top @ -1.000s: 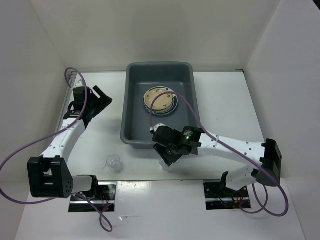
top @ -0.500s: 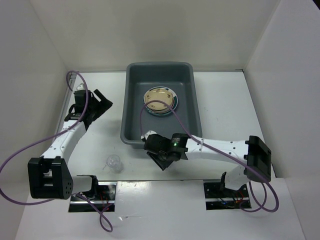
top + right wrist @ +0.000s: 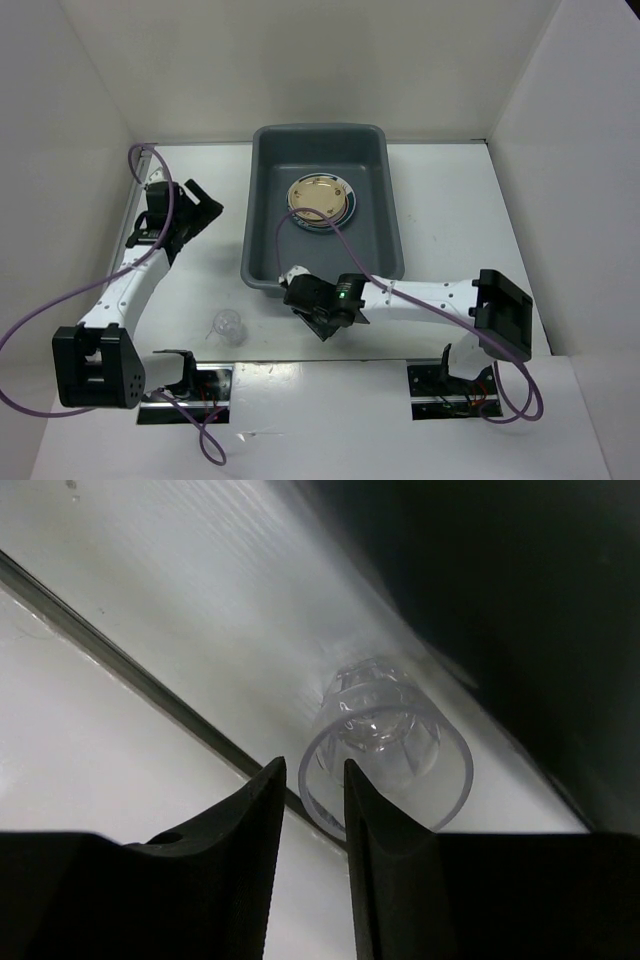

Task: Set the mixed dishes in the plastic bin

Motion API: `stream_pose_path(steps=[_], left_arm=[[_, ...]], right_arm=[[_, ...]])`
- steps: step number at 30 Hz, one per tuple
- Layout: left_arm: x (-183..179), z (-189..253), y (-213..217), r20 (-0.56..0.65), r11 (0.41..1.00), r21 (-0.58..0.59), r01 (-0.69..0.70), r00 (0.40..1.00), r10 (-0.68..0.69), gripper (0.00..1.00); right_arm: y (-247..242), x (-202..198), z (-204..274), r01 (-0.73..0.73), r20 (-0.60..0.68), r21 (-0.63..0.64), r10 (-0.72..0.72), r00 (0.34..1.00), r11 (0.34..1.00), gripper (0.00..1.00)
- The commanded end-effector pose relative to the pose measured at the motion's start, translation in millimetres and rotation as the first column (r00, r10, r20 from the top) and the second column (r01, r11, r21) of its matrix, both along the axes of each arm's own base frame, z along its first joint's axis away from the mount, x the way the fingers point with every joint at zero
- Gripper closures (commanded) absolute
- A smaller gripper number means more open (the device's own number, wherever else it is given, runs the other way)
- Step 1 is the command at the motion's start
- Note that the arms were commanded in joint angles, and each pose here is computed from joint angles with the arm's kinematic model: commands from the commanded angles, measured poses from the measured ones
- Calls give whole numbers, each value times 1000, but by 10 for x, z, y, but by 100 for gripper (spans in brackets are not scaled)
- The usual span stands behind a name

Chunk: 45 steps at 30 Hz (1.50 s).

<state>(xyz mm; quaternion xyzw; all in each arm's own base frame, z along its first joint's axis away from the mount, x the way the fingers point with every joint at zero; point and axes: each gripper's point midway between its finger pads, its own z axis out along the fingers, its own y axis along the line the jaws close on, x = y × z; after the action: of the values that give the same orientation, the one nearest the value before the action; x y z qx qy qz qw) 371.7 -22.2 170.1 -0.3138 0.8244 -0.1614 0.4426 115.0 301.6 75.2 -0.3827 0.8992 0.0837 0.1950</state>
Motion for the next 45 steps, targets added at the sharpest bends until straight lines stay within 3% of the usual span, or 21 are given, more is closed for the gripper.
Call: stream_pose_path(steps=[1,12,18,32,36,37,40,45], left_arm=[[-18,138,45,36,1000,29,-10,999,9,14],[-42,105,44,36,1000,29,-10,999,9,14],[-44,83,44,36,1000,29,-10,999,9,14],[10,160,10,55,1000,26,12,998,-14,14],[22,204,-22,65,999,18,28,997,-29,14],[0,195,-22,65,999,17,28,997,-29,14],[-23,203,-26,82,1000,9,23,996,-23,14],[-43,193,-10,82,1000,13,15,997,-16,14]], right_arm=[[150,82,15,-11,50,50,8,999,999,66],[125,-19,-90,-30,-6,29,30,1000,999,84],[100,-86,-60,-39,-8,6,39,999,999,100],[173,-358,1341,-169,38,235,165,986,957,100],[206,-57,2079,-148,222,317,78,972,937,100],[243,23,2454,-157,285,382,46,958,911,100],[363,339,2923,-121,418,428,-78,905,896,100],[584,968,3057,-72,574,369,-166,802,927,100]])
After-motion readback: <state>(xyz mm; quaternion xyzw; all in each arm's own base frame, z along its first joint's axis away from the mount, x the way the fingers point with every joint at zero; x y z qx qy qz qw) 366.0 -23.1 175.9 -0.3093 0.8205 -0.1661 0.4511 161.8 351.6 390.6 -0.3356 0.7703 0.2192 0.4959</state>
